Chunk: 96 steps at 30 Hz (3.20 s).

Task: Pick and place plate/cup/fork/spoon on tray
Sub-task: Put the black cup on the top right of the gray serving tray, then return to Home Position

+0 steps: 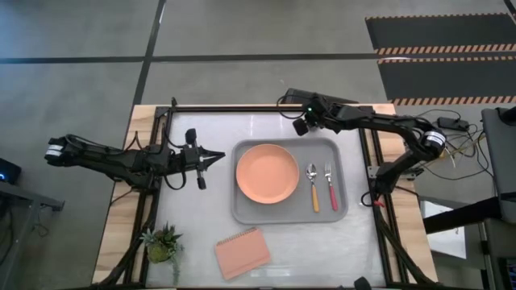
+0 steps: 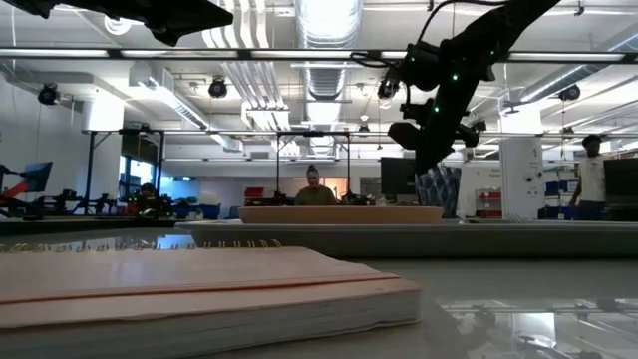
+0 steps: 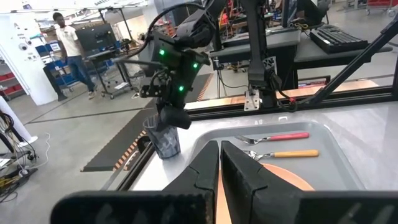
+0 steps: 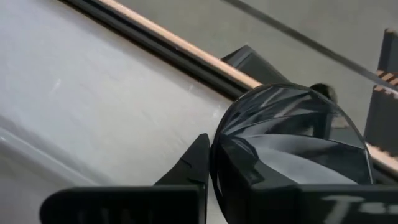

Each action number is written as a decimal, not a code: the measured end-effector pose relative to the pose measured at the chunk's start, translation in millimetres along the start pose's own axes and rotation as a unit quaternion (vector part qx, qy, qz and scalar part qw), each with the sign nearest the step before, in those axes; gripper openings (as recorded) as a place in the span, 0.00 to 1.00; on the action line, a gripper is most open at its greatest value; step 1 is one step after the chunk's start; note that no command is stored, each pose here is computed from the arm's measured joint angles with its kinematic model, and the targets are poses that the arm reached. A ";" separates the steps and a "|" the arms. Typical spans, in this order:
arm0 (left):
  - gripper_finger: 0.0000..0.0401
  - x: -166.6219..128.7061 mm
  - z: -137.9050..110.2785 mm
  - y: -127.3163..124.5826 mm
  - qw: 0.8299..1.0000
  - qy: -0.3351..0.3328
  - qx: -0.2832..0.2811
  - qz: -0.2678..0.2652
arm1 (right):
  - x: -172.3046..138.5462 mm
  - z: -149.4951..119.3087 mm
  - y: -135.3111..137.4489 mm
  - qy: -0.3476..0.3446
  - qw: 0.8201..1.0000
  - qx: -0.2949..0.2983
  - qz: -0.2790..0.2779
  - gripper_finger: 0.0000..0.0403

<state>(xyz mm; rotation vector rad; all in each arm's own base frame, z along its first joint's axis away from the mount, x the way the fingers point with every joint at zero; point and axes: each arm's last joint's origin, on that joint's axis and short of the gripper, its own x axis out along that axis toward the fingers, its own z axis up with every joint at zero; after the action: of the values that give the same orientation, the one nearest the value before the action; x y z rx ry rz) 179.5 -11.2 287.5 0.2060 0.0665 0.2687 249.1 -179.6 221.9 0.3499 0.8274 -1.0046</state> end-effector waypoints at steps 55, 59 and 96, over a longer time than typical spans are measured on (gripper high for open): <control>0.00 0.1 0.1 0.0 1.000 0.000 -0.001 0.000 | -69.0 -65.9 88.8 0.043 0.993 -0.098 0.058 0.22; 0.00 0.1 0.1 0.0 1.000 0.000 -0.001 0.000 | -76.1 -63.0 85.0 0.034 0.993 -0.090 0.065 0.27; 0.00 -74.5 -79.0 10.2 0.993 -0.031 -0.061 -0.093 | -166.0 -127.5 10.1 -0.293 0.842 -0.288 0.349 0.17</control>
<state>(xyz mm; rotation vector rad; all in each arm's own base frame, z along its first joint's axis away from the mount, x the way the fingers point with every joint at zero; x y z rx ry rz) 97.9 -6.4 215.4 0.0847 0.0076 0.0795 155.1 3.4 261.9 -0.1842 0.3454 -0.1137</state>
